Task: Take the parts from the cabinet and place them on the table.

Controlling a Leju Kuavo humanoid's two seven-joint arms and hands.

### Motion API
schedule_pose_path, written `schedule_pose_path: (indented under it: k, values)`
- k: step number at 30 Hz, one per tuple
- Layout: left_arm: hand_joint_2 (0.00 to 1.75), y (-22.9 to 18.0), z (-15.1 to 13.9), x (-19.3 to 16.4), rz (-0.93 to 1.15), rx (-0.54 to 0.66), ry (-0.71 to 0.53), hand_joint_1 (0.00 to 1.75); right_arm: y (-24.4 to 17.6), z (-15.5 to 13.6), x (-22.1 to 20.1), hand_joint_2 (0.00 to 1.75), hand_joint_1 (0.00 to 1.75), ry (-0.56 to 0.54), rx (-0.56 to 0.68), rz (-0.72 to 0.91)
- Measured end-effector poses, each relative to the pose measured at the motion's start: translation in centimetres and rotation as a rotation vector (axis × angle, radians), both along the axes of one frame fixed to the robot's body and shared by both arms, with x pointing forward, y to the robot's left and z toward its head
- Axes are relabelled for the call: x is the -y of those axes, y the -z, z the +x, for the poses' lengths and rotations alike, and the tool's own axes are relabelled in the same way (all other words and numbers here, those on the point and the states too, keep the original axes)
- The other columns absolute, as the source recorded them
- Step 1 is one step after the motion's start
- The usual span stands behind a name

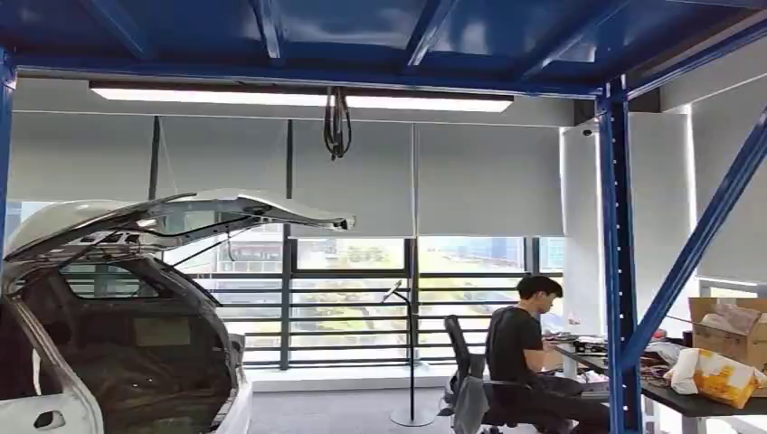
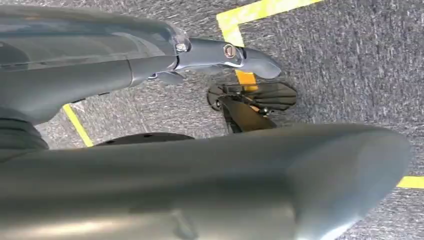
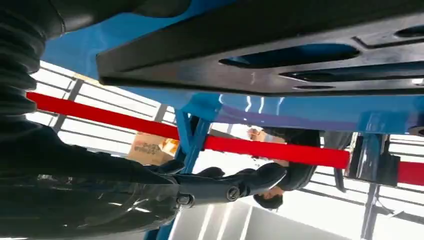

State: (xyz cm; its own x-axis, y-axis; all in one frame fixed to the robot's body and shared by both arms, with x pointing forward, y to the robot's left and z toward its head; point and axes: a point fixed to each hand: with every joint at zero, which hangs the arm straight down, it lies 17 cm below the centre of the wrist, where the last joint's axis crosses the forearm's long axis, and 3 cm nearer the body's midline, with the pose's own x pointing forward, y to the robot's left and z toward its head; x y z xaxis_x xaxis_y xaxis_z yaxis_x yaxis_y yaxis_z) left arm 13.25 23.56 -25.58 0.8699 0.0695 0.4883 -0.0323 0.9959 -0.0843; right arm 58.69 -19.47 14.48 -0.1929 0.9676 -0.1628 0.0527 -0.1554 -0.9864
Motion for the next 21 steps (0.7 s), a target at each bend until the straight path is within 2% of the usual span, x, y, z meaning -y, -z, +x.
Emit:
schedule_pose_path:
  k: [12, 21]
  values:
    - [0.00, 0.0, -0.1, 0.2, -0.006, -0.008, -0.009, 0.00, 1.3, 0.3, -0.9, 1.75, 0.00, -0.014, -0.052, -0.001]
    - [0.00, 0.0, -0.1, 0.4, -0.012, -0.011, -0.021, 0.00, 2.1, 0.4, -3.6, 1.75, 0.00, -0.047, -0.077, -0.011]
